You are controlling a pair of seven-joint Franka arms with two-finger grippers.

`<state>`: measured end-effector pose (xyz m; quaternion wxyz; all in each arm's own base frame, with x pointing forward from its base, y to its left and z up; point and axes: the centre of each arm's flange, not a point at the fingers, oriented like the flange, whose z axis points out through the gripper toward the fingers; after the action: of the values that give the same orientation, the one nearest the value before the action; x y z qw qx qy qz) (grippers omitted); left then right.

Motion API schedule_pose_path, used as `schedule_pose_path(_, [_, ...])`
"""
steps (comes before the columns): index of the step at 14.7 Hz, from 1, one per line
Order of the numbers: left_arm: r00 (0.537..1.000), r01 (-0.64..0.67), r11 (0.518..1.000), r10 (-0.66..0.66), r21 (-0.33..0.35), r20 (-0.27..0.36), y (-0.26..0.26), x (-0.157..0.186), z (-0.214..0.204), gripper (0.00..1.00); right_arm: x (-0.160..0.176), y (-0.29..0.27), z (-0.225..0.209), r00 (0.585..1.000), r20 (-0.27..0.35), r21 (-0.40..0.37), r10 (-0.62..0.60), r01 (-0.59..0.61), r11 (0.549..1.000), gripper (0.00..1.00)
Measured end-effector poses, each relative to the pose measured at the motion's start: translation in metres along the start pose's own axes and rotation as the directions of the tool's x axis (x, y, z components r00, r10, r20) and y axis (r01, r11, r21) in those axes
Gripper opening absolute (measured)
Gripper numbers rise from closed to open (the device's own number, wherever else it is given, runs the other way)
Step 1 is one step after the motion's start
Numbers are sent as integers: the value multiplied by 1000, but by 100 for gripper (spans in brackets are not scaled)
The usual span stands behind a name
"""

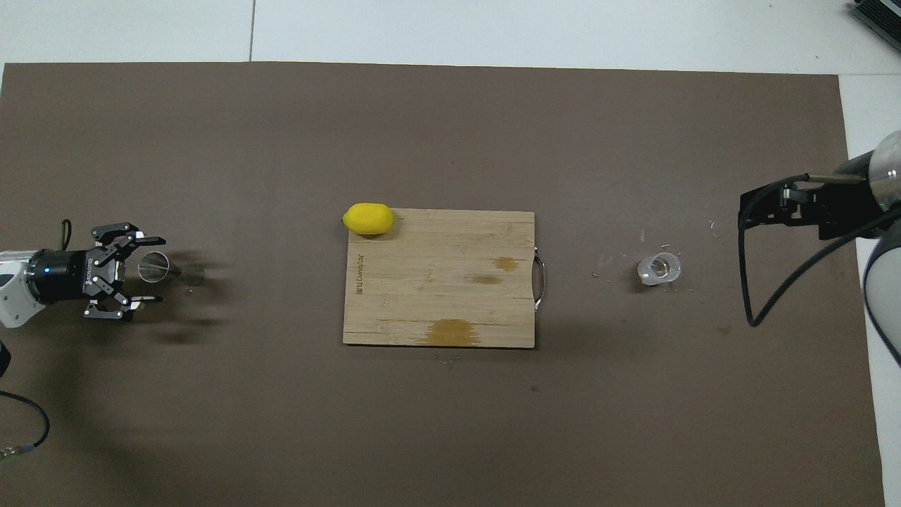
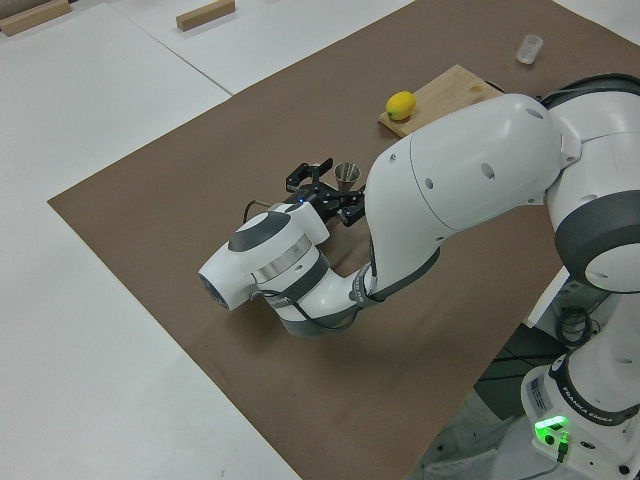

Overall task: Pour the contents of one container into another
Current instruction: 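Move the left gripper onto the small metal cup and grasp it, then lift the metal cup with the left gripper and carry it over the board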

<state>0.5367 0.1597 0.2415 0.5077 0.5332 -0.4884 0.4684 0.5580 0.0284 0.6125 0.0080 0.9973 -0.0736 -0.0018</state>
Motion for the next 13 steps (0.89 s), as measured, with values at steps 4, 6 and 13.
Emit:
schedule_pose_path(4, [1000, 0, 1000, 0, 0, 0, 0, 0, 0, 60, 0, 0, 0, 1000, 0, 0, 0, 0, 1000, 100])
schedule_pose_path(6, [1000, 0, 1000, 0, 0, 0, 0, 0, 0, 51, 0, 0, 0, 1000, 0, 0, 0, 0, 1000, 100])
schedule_pose_path(13, [999, -33, 999, 31, -42, -45, -15, 16, 32, 51, 0, 0, 0, 1000, 0, 0, 0, 0, 1000, 100])
